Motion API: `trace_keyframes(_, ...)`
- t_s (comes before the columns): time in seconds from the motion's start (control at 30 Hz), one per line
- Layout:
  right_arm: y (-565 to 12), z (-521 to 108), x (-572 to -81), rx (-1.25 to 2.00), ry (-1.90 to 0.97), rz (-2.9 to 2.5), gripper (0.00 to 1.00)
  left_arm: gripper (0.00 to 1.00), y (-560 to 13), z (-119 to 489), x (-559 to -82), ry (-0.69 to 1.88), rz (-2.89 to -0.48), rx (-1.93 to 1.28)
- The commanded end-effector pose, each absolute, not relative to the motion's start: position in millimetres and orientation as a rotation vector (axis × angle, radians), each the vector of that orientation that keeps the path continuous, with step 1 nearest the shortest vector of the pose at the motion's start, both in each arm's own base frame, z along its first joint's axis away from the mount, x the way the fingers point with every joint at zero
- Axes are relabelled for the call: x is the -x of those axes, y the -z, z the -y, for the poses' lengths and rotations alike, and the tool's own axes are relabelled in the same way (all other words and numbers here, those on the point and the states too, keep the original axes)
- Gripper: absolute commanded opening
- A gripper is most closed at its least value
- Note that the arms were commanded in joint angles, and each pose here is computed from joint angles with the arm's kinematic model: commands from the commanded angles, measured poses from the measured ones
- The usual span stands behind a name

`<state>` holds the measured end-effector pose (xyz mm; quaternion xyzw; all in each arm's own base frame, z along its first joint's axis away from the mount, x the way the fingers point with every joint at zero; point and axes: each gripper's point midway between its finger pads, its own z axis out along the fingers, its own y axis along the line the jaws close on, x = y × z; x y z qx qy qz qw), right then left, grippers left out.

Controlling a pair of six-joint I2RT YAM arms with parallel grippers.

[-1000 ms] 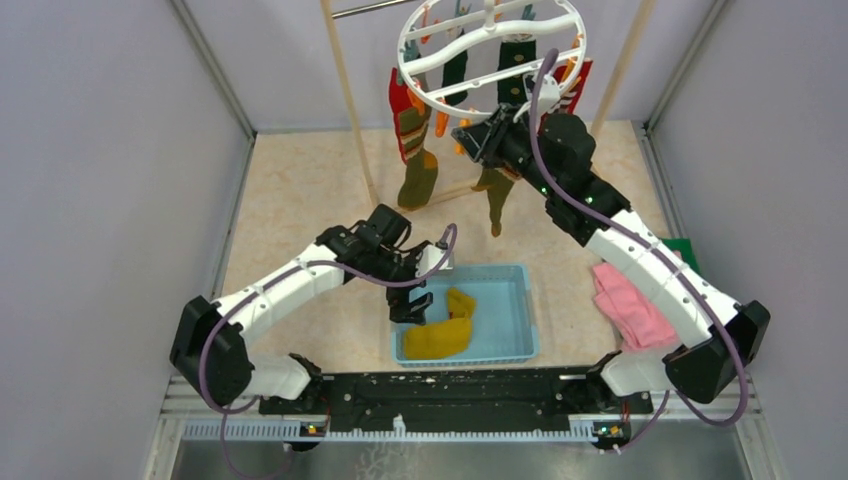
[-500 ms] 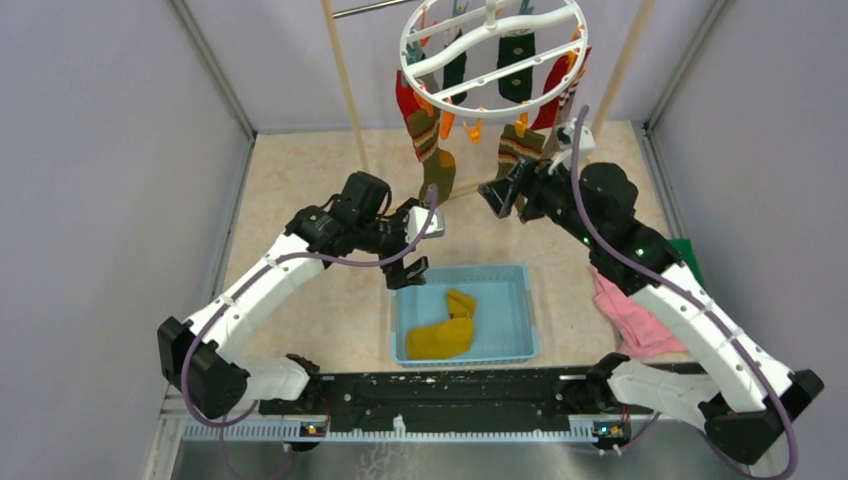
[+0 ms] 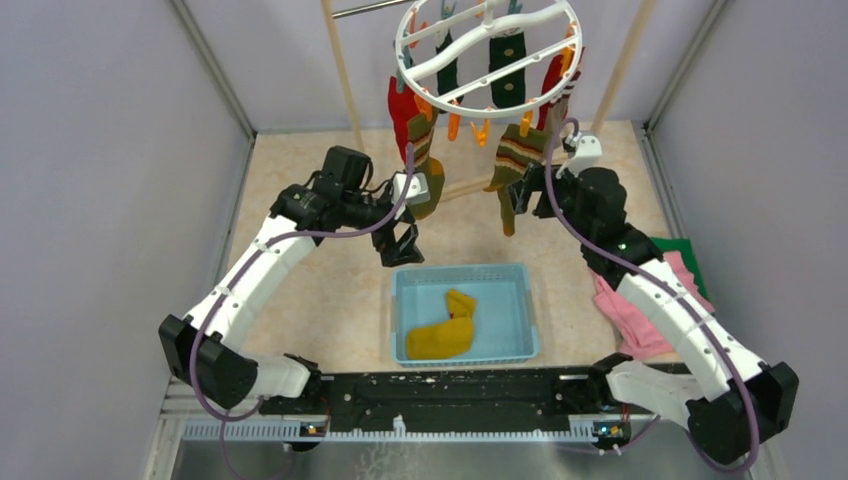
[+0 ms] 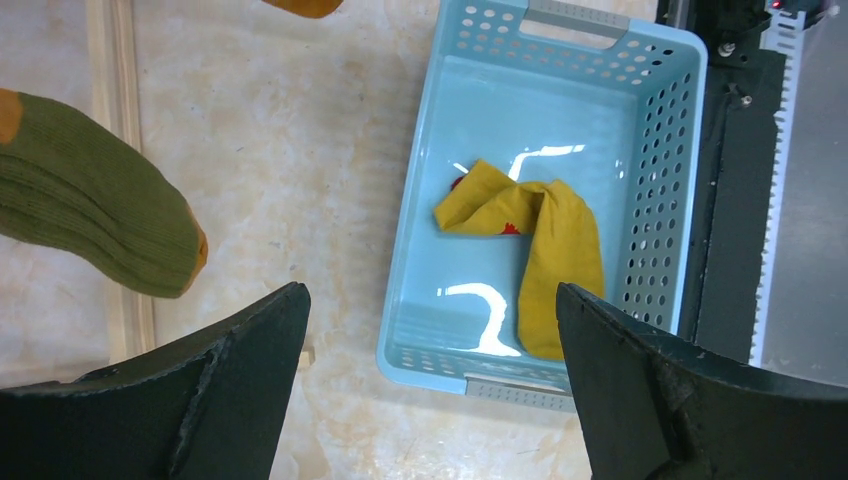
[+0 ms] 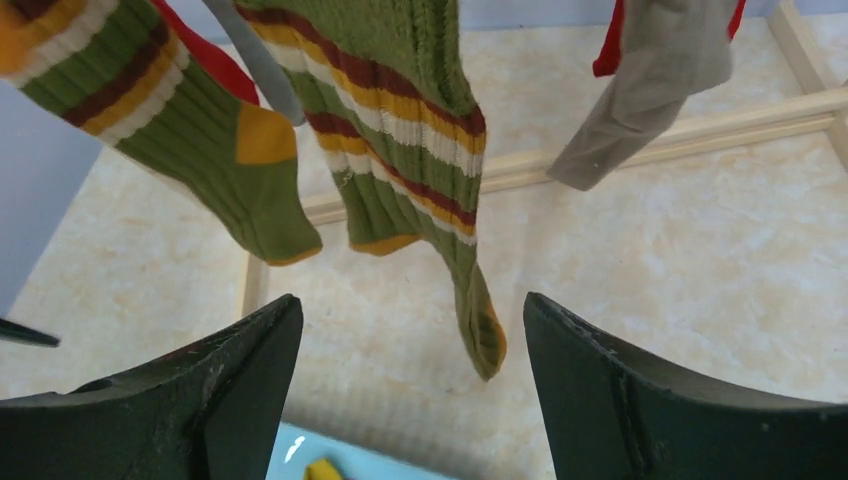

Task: Remove the socks clipped to the hanger

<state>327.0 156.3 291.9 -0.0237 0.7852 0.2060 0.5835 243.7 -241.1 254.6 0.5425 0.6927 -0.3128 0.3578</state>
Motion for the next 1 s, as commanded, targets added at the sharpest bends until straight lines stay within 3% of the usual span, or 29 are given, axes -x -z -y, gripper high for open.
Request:
trace_keyframes(0.0, -335, -157, -360, 0.111, -0.437, -1.588, 0.77, 0.99, -278, 249, -233, 0.906, -1.713, -1.395)
trace_keyframes(0.2, -343, -179, -368, 0.185, -0.535, -1.541, 0.48, 0.99, -284, 249, -225, 0.933, -1.691, -1.394)
trace_keyframes(0.37, -347, -199, -354, 0.225, -0.688, -1.535, 0.0, 0.99, -290, 252, -227, 0.945, -1.667, -1.363)
trace_keyframes(0.97, -386, -257, -270, 0.371, -1.277, -1.518, 0.0, 0.99, -328, 276, -270, 0.926, -1.571, -1.221)
